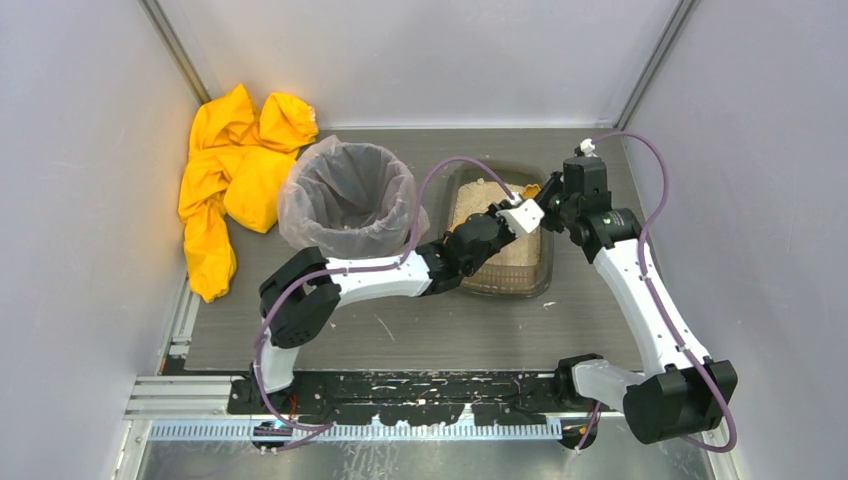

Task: Clean the litter box

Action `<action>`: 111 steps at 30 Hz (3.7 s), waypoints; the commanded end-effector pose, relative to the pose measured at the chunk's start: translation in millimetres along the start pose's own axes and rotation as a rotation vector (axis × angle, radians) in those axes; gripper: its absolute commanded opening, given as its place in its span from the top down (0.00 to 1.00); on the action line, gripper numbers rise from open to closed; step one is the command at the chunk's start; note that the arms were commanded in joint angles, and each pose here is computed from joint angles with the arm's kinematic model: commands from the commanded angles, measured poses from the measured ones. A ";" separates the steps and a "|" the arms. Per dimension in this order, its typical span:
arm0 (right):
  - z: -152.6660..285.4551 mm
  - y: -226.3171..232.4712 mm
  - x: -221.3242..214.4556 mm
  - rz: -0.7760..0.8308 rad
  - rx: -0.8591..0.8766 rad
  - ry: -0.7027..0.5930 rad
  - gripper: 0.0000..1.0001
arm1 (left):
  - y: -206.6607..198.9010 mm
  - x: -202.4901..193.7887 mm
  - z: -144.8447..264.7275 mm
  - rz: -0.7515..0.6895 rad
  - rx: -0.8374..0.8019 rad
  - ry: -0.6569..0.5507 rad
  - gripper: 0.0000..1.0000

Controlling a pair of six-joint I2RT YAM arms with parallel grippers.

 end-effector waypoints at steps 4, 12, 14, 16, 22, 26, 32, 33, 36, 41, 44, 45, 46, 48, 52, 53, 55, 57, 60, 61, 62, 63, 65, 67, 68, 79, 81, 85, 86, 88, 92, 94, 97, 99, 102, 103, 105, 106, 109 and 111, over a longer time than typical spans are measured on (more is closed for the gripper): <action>1.9 3.1 6.3 0.010 0.020 -0.065 0.99 | 18.8 39.9 12.2 0.097 0.070 -0.131 1.00; -3.5 4.2 5.8 -0.008 0.036 -0.071 0.78 | 20.4 35.3 15.0 0.069 0.074 -0.112 1.00; 0.2 5.8 6.6 -0.016 0.057 -0.089 0.44 | 19.0 33.3 14.6 0.071 0.065 -0.106 1.00; 5.2 6.2 8.6 -0.027 0.055 -0.115 0.27 | 19.0 32.6 15.4 0.078 0.065 -0.114 1.00; 5.8 10.3 19.3 -0.042 0.036 -0.154 0.15 | 18.5 29.6 20.1 0.092 0.046 -0.133 1.00; -5.7 16.8 25.3 -0.069 0.058 -0.151 0.18 | 17.0 28.8 23.4 0.116 0.024 -0.144 1.00; -19.4 20.2 23.3 -0.107 0.084 -0.112 0.44 | 17.7 28.4 23.8 0.106 0.020 -0.137 1.00; -19.5 20.2 22.8 -0.110 0.086 -0.110 0.53 | 17.4 28.2 23.9 0.102 0.021 -0.136 1.00; -17.6 20.6 22.1 -0.115 0.091 -0.103 0.74 | 17.4 27.9 21.4 0.096 0.030 -0.127 1.00; -9.6 19.4 20.9 -0.105 0.085 -0.107 0.99 | 14.5 24.6 14.2 0.093 0.042 -0.114 1.00; -9.4 16.5 18.5 -0.093 0.067 -0.106 0.99 | 13.8 25.0 12.5 0.105 0.046 -0.114 1.00; -10.4 15.3 17.6 -0.089 0.061 -0.104 0.99 | 14.3 26.2 12.7 0.109 0.049 -0.117 1.00; -11.2 14.7 17.7 -0.090 0.058 -0.105 0.99 | 14.3 26.9 13.1 0.110 0.052 -0.118 1.00; -13.3 15.1 18.6 -0.087 0.059 -0.111 0.99 | 15.7 28.5 14.0 0.106 0.062 -0.108 0.86; -19.7 17.1 22.4 -0.082 0.064 -0.123 0.99 | 19.9 29.8 21.7 0.089 0.072 -0.088 0.21; -21.6 17.9 23.5 -0.082 0.064 -0.123 0.99 | 22.0 30.7 24.8 0.092 0.078 -0.091 0.16; -25.5 18.7 24.9 -0.077 0.066 -0.119 0.99 | 26.2 32.7 30.8 0.091 0.093 -0.087 0.10; -28.2 19.8 27.4 -0.069 0.067 -0.124 0.99 | 31.2 37.1 37.9 0.093 0.100 -0.069 0.07; -27.6 20.5 33.9 -0.030 0.059 -0.156 0.99 | 40.9 53.1 56.2 0.118 0.079 -0.059 0.02; -27.6 18.4 36.7 -0.018 0.036 -0.174 0.99 | 44.4 59.6 62.7 0.125 0.061 -0.061 0.02; -27.1 17.1 40.1 -0.011 0.026 -0.188 0.99 | 46.7 65.5 68.7 0.129 0.035 -0.056 0.02; -26.5 15.1 43.6 -0.009 0.022 -0.198 0.99 | 50.8 73.2 75.4 0.140 0.015 -0.054 0.01; -24.6 11.0 50.1 -0.005 0.035 -0.215 0.99 | 58.6 89.0 88.1 0.157 -0.042 -0.049 0.00; -20.2 8.6 55.9 0.000 0.079 -0.222 0.99 | 67.3 104.9 99.8 0.184 -0.076 -0.051 0.00; -17.4 7.6 59.3 0.000 0.098 -0.232 0.99 | 71.6 111.0 105.3 0.198 -0.097 -0.044 0.00; 23.6 10.9 62.8 0.166 0.332 -0.402 0.99 | 105.7 134.3 135.1 0.311 -0.208 -0.008 0.00; 26.4 7.3 62.9 0.228 0.358 -0.412 0.99 | 116.2 129.8 133.0 0.369 -0.249 0.011 0.01; 34.3 0.8 67.6 0.297 0.475 -0.384 0.99 | 139.6 123.8 136.3 0.451 -0.402 -0.014 0.05; 35.6 0.4 68.5 0.295 0.498 -0.383 0.99 | 145.1 123.1 139.3 0.459 -0.439 -0.019 0.05; 39.1 0.1 68.1 0.304 0.554 -0.370 0.99 | 153.4 123.9 145.9 0.466 -0.514 -0.020 0.05; 49.3 2.6 67.7 0.324 0.669 -0.359 0.99 | 159.7 118.5 153.1 0.451 -0.636 0.016 0.06; 54.9 6.4 67.5 0.339 0.743 -0.358 0.99 | 159.6 112.6 150.9 0.459 -0.673 0.032 0.07; 61.8 11.3 65.6 0.359 0.825 -0.339 0.99 | 159.1 108.1 143.1 0.476 -0.701 0.052 0.08; 68.3 14.1 64.1 0.380 0.862 -0.335 0.99 | 160.0 108.3 138.5 0.482 -0.736 0.054 0.07; 78.4 18.6 62.1 0.411 0.930 -0.325 0.99 | 161.8 109.3 131.6 0.496 -0.794 0.066 0.07; 81.6 19.9 61.2 0.422 0.954 -0.320 0.99 | 162.8 109.5 130.8 0.501 -0.817 0.070 0.07; 86.7 22.2 60.0 0.435 0.994 -0.316 0.99 | 163.4 109.2 130.8 0.517 -0.865 0.072 0.10; 88.2 22.8 59.7 0.439 1.003 -0.313 0.99 | 163.2 108.8 132.0 0.523 -0.886 0.070 0.10; 91.6 24.6 59.3 0.437 1.028 -0.322 0.99 | 161.6 105.1 136.8 0.529 -0.903 0.064 0.11; 93.2 25.5 58.6 0.432 1.048 -0.324 0.99 | 161.3 102.6 141.3 0.534 -0.938 0.065 0.11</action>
Point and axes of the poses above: each gripper's point midway between its finger pads, its own z axis back along the fingers, its own y axis along the line the jaws close on, x = y × z, the point moved 10 cm from there along z, back along the fingers, and after that the axes turned 5 degrees about z, right-handed, at the moved point
